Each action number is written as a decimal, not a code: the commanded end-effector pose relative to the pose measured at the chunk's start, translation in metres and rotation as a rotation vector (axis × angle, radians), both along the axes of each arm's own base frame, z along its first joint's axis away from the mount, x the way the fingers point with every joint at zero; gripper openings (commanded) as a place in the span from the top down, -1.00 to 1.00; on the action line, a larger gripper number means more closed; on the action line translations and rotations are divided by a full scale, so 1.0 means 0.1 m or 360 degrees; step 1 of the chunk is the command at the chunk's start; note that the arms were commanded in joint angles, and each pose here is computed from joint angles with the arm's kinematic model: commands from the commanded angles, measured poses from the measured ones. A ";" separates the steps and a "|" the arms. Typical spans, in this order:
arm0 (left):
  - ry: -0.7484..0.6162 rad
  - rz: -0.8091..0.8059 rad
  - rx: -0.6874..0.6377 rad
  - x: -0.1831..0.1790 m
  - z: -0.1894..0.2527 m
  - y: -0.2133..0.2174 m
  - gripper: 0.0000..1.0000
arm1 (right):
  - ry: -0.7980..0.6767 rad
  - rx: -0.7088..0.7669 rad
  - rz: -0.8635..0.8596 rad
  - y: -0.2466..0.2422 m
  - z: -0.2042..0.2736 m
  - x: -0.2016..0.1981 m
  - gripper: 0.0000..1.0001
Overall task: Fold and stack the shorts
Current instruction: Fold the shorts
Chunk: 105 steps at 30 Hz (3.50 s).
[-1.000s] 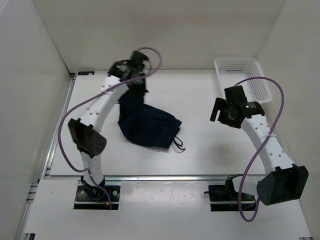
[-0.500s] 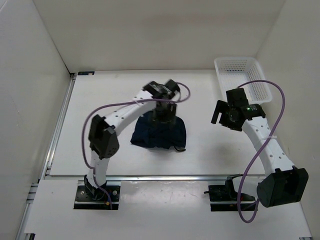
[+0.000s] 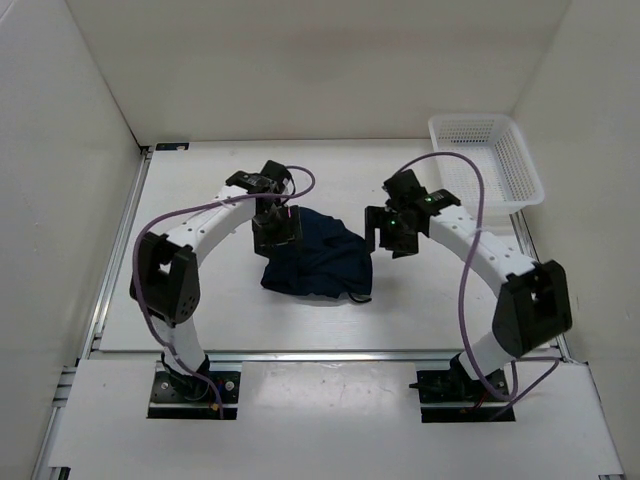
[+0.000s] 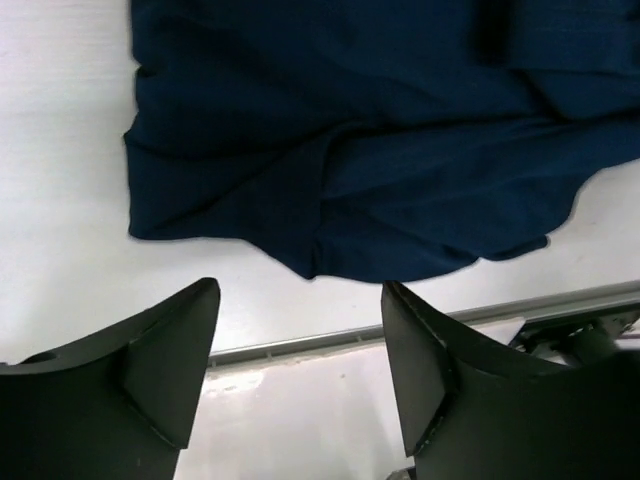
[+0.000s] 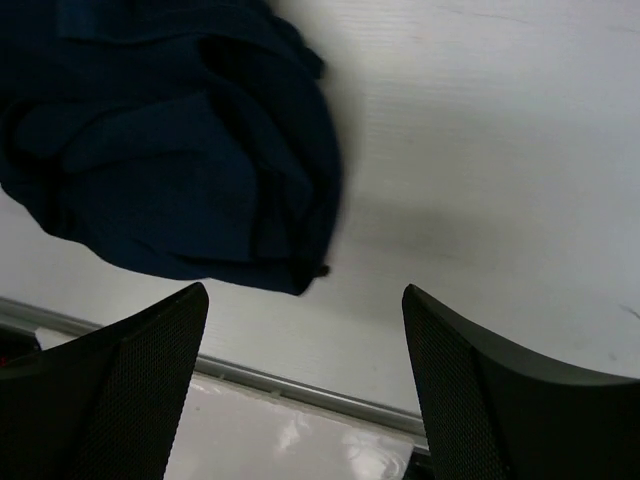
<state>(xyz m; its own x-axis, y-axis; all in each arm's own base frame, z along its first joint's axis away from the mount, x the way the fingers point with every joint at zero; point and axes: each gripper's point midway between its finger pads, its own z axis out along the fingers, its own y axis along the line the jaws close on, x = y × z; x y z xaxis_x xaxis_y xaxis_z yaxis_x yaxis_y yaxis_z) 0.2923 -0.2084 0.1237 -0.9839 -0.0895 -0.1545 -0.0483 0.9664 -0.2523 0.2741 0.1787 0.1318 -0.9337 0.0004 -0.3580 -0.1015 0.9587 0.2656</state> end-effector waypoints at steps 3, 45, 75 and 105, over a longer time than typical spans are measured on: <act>0.0063 -0.0103 -0.0183 0.02 -0.24 -0.35 -0.59 | 0.0038 0.0179 0.0152 0.49 -0.03 0.20 -0.57; 0.0107 -0.0503 -0.0185 -1.09 -0.20 -0.31 -0.02 | 0.0086 -0.0143 0.0336 0.40 -0.56 -0.60 0.99; 0.0231 -0.0124 -0.0068 -0.59 -0.69 0.11 0.79 | -0.0208 -0.0068 0.0247 0.85 -0.12 -0.56 0.34; 0.0011 -0.0069 -0.0243 -0.56 -0.08 0.18 -0.17 | 0.0017 0.0104 -0.0160 0.38 -0.44 1.39 0.20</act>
<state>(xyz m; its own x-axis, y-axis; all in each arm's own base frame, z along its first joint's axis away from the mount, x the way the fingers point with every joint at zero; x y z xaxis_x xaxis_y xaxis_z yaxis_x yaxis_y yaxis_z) 0.2312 -0.1889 0.0975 -0.9939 -0.0621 -0.0910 -0.0250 0.9316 -0.3625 0.4039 0.2197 0.0868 -0.9234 0.1108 -0.3675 -0.0045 0.9543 0.2989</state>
